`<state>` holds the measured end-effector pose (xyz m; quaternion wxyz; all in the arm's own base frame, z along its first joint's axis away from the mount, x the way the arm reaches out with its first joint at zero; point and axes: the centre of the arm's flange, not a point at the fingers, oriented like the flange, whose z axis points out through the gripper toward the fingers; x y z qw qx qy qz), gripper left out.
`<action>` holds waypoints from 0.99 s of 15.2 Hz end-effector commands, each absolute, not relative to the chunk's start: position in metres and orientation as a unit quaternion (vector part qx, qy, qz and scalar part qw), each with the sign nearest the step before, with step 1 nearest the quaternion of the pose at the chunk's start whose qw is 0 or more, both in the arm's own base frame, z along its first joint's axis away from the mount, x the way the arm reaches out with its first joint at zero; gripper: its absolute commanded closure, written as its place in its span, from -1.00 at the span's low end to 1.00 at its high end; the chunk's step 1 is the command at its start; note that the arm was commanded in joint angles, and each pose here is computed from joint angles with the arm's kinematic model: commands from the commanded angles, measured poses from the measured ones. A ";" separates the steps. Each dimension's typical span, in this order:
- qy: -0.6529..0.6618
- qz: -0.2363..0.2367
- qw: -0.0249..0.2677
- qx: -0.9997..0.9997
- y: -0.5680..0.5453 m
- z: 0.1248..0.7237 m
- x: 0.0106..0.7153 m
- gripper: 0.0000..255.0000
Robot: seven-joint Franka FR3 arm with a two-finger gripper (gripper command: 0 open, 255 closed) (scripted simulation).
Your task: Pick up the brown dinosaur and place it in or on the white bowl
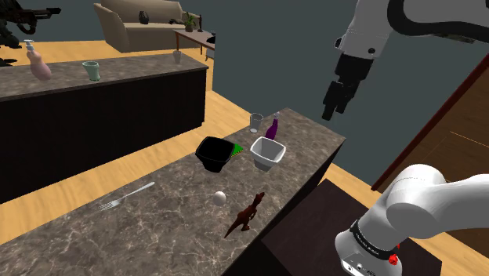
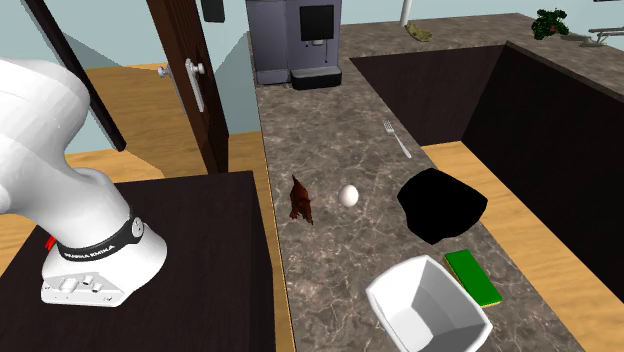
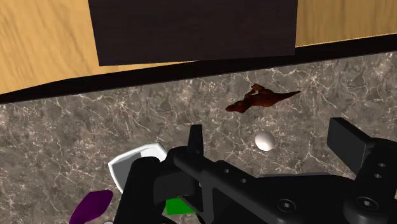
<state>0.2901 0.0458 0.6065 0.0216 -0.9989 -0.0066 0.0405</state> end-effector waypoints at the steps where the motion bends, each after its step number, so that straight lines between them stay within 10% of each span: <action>1: -0.007 0.041 0.022 -0.999 0.046 0.607 0.290 -1.00; 15: -0.219 0.025 -0.001 -0.975 0.097 0.434 0.333 -1.00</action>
